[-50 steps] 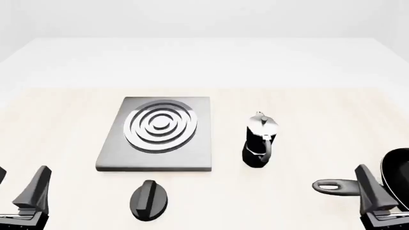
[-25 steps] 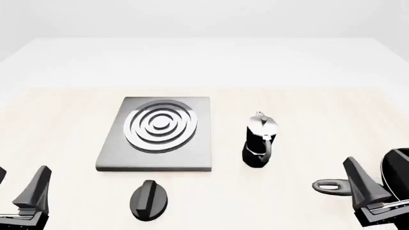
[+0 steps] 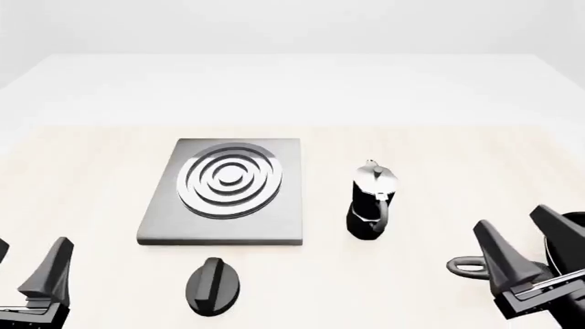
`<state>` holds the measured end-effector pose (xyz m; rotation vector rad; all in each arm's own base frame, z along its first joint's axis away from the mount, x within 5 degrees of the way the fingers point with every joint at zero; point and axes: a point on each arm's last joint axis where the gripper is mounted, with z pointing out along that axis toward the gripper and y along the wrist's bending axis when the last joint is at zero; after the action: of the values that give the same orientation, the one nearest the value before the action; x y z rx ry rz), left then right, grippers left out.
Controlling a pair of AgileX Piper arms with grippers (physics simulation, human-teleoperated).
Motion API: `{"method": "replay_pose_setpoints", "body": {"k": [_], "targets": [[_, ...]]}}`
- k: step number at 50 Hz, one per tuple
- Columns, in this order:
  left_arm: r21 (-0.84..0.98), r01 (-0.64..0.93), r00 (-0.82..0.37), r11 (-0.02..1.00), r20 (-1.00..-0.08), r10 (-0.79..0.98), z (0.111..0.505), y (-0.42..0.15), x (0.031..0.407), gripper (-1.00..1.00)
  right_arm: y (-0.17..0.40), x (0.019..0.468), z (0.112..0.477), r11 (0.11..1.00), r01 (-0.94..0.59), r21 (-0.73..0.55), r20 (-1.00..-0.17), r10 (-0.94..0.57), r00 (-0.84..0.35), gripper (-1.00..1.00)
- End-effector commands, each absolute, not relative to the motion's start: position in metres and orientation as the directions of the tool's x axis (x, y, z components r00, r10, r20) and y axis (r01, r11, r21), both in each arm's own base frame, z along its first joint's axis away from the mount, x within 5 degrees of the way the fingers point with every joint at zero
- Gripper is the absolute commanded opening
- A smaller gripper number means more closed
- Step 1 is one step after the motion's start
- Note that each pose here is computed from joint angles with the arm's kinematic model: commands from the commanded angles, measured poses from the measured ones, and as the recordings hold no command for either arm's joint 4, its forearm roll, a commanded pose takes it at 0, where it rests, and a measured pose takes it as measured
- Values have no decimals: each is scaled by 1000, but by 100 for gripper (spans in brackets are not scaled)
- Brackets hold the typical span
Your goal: Put the moka pot on the stove.
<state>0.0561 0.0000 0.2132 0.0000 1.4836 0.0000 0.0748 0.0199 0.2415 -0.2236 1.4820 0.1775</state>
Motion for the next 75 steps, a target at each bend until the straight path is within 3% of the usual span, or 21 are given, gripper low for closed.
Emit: {"method": "replay_pose_setpoints", "body": {"k": [1, 75], "targets": [[0, 0, 87, 1000, -996, 0, 213, 0, 56, 100, 25, 81, 240, 956, -292, -36, -997, -16, 70, 100], [0, 0, 87, 1000, -996, 0, 213, 0, 56, 100, 60, 148, 204, 926, -376, -20, -999, -35, -34, 100]]}}
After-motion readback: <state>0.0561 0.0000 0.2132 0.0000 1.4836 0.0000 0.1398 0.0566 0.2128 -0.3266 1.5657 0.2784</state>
